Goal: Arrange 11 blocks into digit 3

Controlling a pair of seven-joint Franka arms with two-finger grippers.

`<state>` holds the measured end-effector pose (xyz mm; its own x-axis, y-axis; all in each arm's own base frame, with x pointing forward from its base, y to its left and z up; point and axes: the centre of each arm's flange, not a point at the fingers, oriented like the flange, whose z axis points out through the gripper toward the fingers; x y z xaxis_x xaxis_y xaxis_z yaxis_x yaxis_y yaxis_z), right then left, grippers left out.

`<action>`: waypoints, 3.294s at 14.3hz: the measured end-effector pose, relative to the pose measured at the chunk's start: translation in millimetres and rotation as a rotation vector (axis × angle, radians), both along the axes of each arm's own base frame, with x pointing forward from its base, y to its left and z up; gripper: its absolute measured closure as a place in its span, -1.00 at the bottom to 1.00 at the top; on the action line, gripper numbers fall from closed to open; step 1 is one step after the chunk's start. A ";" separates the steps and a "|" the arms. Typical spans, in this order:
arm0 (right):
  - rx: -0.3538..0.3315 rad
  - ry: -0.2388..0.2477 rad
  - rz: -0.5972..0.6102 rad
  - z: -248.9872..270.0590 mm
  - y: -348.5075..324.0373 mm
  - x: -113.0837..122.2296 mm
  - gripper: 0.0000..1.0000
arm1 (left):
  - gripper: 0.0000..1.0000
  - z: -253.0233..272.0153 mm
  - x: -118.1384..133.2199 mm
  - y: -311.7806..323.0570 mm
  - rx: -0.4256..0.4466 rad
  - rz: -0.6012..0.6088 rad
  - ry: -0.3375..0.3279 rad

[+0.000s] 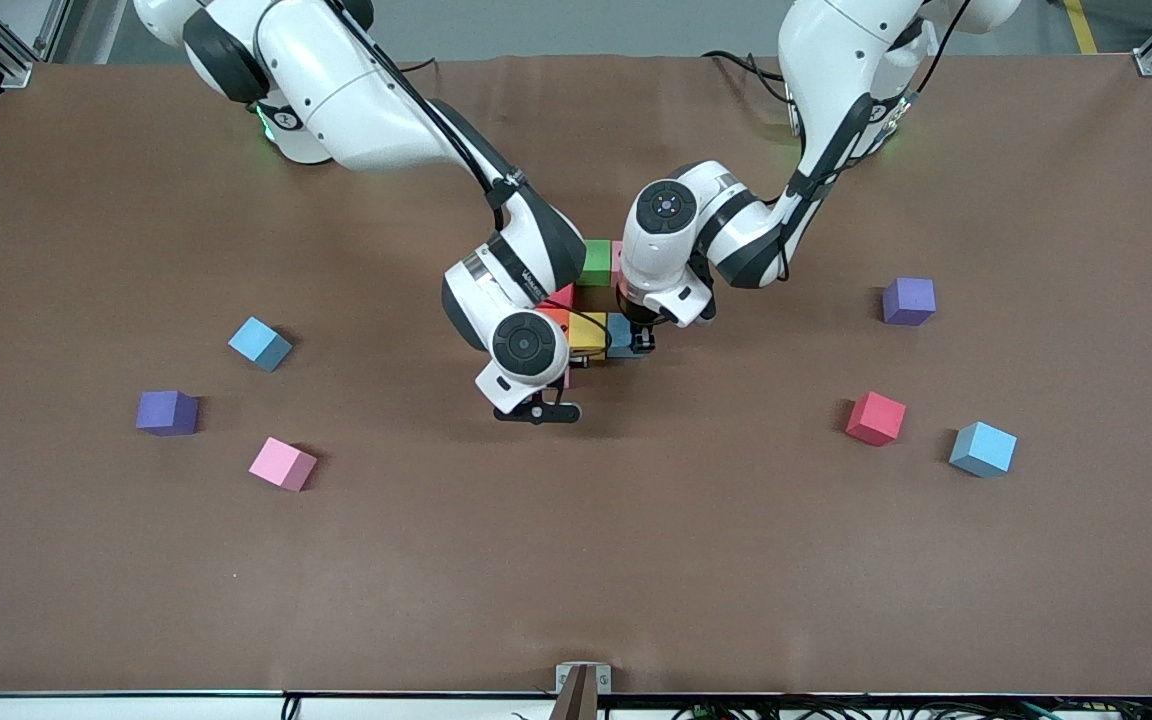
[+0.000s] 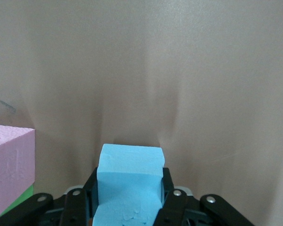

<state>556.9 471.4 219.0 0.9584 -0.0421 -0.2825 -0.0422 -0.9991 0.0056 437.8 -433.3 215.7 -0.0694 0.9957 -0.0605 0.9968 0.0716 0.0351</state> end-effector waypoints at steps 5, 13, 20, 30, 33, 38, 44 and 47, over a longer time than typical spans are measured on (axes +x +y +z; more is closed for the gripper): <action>-0.004 0.004 -0.003 -3.4 -0.5 -0.7 0.04 | -0.05 -1.4 -0.5 0.3 0.001 0.000 0.001; -0.006 0.004 -0.009 -3.4 -0.5 -0.7 0.04 | -0.05 -4.0 -0.8 0.4 0.001 0.000 0.003; -0.008 0.007 -0.010 -3.6 -0.7 -1.0 -0.06 | -0.05 -3.4 -0.4 0.0 -0.004 0.000 0.000; -0.012 0.001 -0.014 12.7 -4.5 4.0 -1.00 | -0.05 -4.7 -0.5 0.0 -0.003 0.000 0.001; -0.035 -0.053 -0.065 47.0 -35.2 32.9 -1.00 | -0.05 -4.8 -0.4 -0.2 -0.004 0.000 0.001; -0.131 -0.148 -0.308 95.9 -183.6 117.1 -1.00 | -0.01 -4.6 0.7 -0.9 -0.006 0.001 -0.001; -0.151 -0.163 -0.549 93.6 -381.7 172.0 -1.00 | -1.00 -5.7 2.1 -1.8 -0.009 0.002 -0.002; -0.145 -0.135 -0.522 73.7 -417.5 168.6 -1.00 | -1.00 2.9 8.8 -3.9 -0.021 0.007 -0.017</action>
